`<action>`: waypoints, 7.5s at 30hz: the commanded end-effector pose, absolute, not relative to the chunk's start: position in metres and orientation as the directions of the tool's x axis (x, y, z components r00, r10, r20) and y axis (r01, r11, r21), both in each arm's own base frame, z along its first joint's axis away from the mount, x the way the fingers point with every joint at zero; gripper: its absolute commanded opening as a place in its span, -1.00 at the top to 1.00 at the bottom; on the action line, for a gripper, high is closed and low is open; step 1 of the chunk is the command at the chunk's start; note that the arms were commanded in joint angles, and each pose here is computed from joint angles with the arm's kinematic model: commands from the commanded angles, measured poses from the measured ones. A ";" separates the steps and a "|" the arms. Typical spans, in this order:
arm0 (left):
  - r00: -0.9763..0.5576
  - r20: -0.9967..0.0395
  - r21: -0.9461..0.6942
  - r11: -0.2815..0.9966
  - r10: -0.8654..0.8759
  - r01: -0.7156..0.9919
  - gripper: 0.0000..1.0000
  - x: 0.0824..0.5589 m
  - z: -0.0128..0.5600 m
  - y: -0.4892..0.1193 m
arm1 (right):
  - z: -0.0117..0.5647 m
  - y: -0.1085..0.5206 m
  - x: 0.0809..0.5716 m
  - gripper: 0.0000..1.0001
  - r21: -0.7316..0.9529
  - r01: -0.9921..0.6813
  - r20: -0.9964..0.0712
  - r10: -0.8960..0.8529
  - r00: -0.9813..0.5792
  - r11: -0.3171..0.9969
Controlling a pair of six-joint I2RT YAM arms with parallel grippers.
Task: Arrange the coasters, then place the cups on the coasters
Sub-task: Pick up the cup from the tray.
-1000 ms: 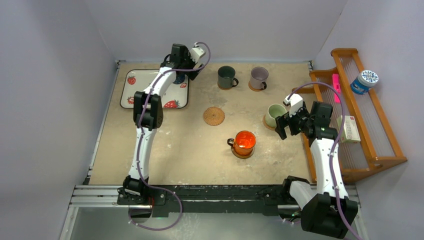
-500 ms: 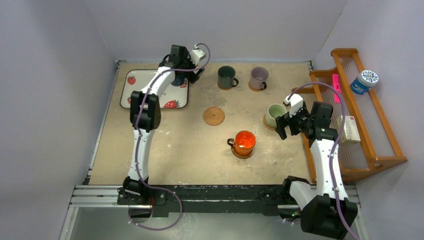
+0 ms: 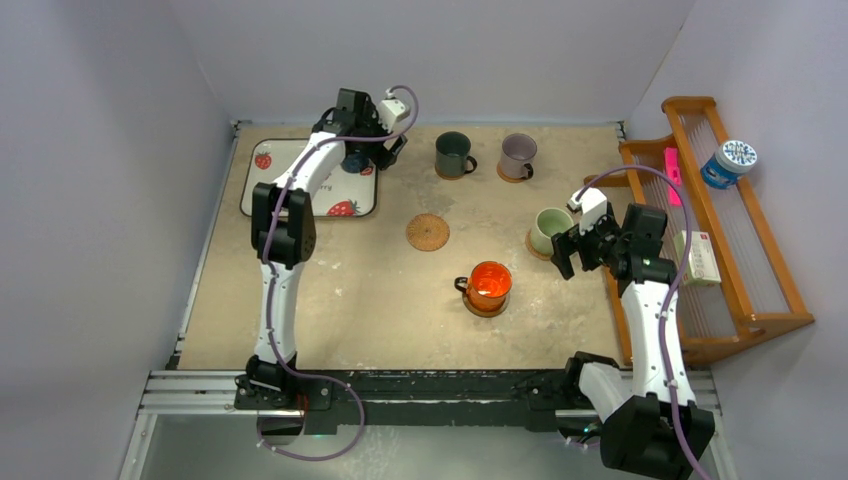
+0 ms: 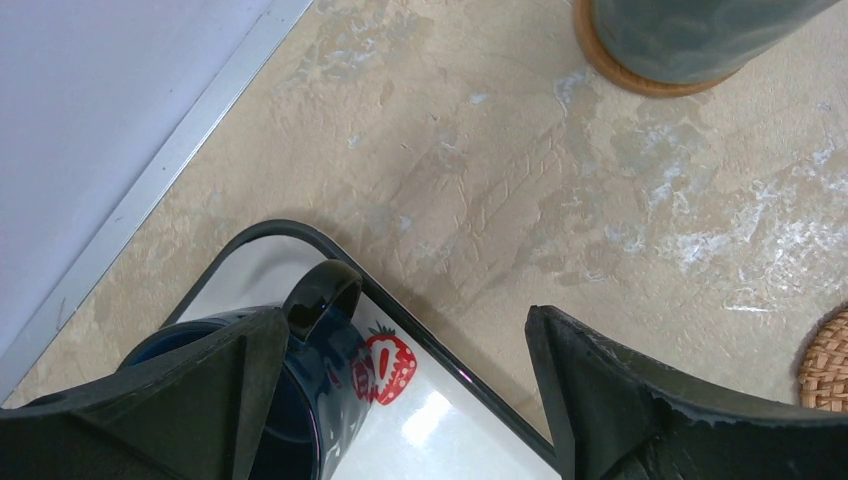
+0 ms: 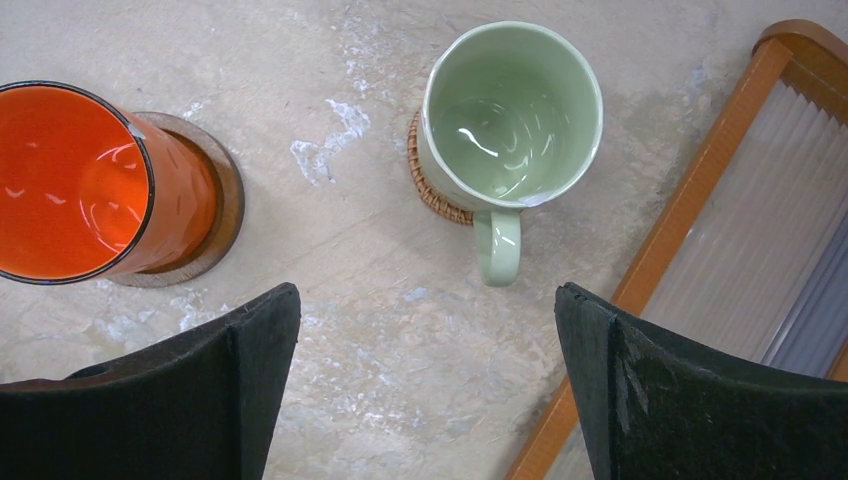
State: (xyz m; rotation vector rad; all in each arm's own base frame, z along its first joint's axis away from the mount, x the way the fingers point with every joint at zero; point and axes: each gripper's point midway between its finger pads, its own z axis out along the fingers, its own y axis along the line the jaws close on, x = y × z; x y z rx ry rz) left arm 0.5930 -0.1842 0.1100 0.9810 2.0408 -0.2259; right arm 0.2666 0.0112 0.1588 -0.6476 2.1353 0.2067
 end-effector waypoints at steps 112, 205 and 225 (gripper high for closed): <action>-0.474 -0.797 0.123 0.868 0.375 0.481 -0.82 0.525 0.149 -0.011 | 0.159 0.011 0.264 -0.98 -0.111 -0.529 -0.796 -0.394 -0.460 0.841; -0.210 -0.948 0.034 0.730 0.240 0.683 1.00 0.525 0.219 -0.060 | 0.159 0.022 0.257 -0.98 -0.094 -0.583 -0.805 -0.406 -0.432 0.807; -0.165 -0.932 0.049 0.564 0.323 0.824 1.00 0.445 0.222 -0.151 | 0.161 0.023 0.255 -0.98 -0.101 -0.585 -0.807 -0.410 -0.425 0.805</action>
